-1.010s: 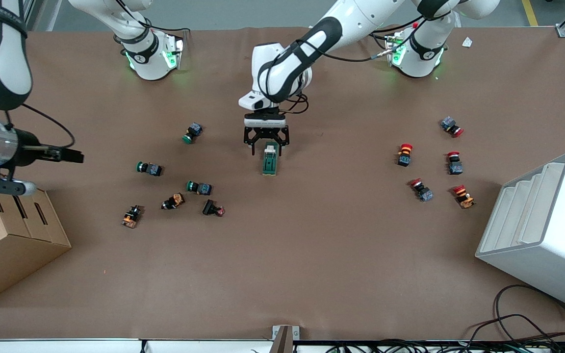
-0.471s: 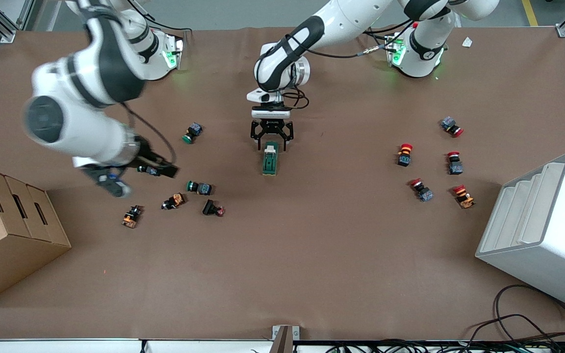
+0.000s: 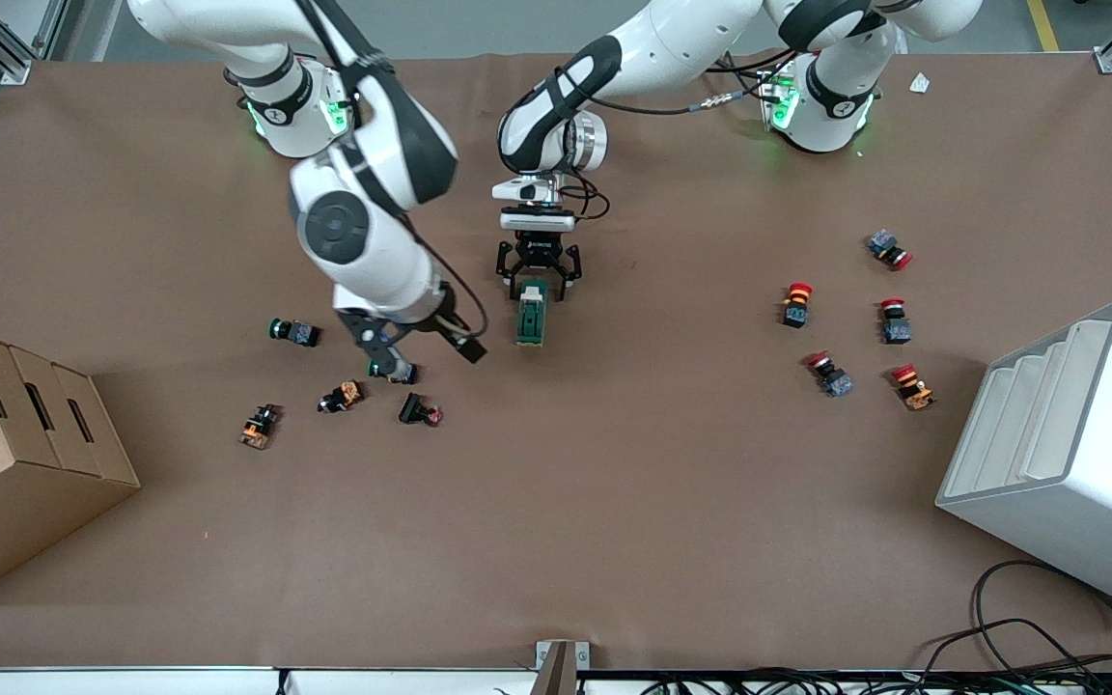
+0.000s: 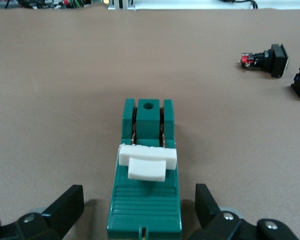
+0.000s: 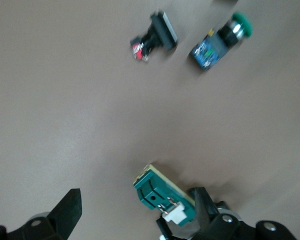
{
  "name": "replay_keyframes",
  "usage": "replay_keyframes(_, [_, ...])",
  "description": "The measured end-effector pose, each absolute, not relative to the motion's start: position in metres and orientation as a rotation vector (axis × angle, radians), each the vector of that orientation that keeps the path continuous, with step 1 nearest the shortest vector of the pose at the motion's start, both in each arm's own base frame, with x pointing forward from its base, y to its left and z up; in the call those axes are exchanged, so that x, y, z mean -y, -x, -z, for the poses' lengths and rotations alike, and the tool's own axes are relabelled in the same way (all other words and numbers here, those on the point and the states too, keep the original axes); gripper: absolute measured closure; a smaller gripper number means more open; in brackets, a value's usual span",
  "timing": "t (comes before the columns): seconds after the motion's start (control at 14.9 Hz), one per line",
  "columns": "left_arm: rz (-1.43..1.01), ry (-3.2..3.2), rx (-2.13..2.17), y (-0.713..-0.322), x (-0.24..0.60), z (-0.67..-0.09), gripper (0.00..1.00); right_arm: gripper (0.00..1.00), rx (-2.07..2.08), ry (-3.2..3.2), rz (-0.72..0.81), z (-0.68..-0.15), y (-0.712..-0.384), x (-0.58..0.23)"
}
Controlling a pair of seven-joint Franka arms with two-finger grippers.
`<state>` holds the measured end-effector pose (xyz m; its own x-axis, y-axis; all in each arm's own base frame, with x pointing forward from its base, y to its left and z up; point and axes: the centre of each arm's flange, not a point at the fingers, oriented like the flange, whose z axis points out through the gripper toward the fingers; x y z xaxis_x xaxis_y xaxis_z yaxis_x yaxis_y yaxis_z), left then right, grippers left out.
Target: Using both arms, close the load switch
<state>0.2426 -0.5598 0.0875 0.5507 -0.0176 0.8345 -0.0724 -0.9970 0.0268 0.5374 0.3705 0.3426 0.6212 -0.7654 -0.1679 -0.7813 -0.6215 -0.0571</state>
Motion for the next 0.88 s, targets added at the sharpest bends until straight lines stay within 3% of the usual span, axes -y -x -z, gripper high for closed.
replay_keyframes(0.4, [-1.487,-2.702,0.087,-0.241,0.56,-0.085,0.02,0.0,-1.348,2.634,-0.092,-0.26,-0.5,-0.416])
replay_keyframes(0.88, [-1.491,-2.701,0.087,-0.24,0.56,-0.085,0.03,0.0,-1.295,2.68,-0.092,-0.229,-0.447,-0.441])
